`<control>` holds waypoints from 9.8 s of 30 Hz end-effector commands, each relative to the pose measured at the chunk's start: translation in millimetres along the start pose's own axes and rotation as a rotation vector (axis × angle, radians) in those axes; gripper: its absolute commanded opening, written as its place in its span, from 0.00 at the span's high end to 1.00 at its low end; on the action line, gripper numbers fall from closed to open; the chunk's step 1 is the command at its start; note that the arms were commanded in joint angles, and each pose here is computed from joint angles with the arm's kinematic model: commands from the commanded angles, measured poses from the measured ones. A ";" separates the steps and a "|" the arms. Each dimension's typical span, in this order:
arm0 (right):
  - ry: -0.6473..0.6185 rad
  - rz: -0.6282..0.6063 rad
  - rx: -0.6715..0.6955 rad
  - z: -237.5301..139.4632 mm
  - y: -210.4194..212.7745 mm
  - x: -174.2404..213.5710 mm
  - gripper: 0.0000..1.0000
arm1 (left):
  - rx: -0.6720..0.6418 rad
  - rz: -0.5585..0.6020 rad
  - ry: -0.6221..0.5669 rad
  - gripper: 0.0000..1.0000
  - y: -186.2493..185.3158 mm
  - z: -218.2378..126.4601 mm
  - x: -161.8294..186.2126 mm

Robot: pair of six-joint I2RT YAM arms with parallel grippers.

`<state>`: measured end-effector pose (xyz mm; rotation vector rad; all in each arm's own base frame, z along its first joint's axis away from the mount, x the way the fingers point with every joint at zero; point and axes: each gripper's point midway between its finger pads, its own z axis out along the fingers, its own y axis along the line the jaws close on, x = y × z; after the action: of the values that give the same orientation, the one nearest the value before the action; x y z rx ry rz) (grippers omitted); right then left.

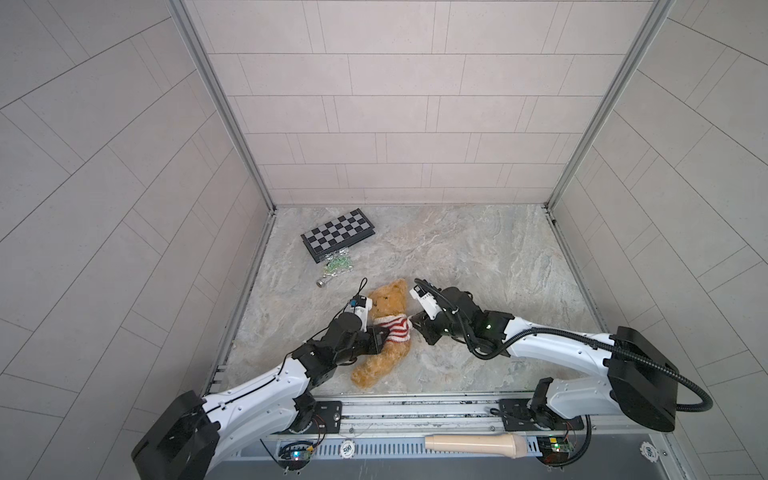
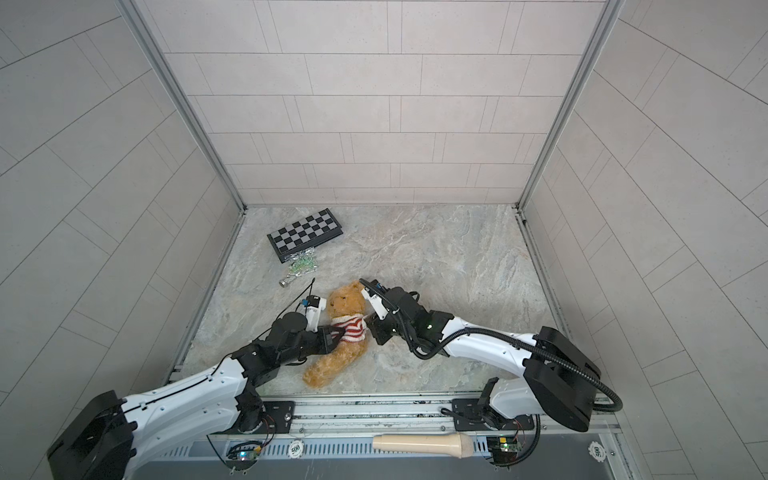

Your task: Dress the teddy bear

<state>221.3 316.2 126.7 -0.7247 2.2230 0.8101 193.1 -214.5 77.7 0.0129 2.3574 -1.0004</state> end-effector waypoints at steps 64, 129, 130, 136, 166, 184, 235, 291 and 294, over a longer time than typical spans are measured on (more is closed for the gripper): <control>-0.028 -0.065 -0.236 19.2 73.1 -6.3 0.69 | -0.061 0.094 0.003 0.95 14.0 -7.2 4.2; -0.018 0.013 -0.185 34.5 42.9 -10.6 0.64 | -0.086 0.084 0.022 0.98 29.0 -1.3 16.0; -0.014 0.018 -0.192 36.2 43.8 -9.6 0.63 | -0.084 0.085 0.023 0.98 28.7 -1.3 16.1; 0.022 0.032 -0.183 48.2 40.7 -3.2 0.65 | -0.085 0.089 0.023 0.98 28.5 -1.2 15.8; -0.074 0.073 -0.214 -16.5 47.0 -18.8 1.00 | -0.153 0.116 0.016 1.00 45.2 -2.4 13.4; -0.311 0.238 0.116 -47.9 -16.6 -40.4 1.00 | -0.062 0.166 -0.049 0.58 -48.6 -42.6 -31.5; -0.260 0.095 -0.020 -79.1 13.6 -34.0 1.00 | -0.028 -0.054 -0.162 1.00 -25.8 -1.9 -43.6; -0.012 -0.387 -0.043 -60.2 26.3 33.2 0.74 | 0.182 -0.017 -0.055 1.00 -89.6 3.1 -12.9; -0.012 -0.394 -0.008 -58.0 17.9 37.0 0.74 | 0.193 -0.021 -0.051 1.00 -94.2 4.4 -12.1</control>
<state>160.9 283.4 148.9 -1.0843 1.9788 0.6899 180.2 -271.9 121.2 0.0389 2.2756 -1.1623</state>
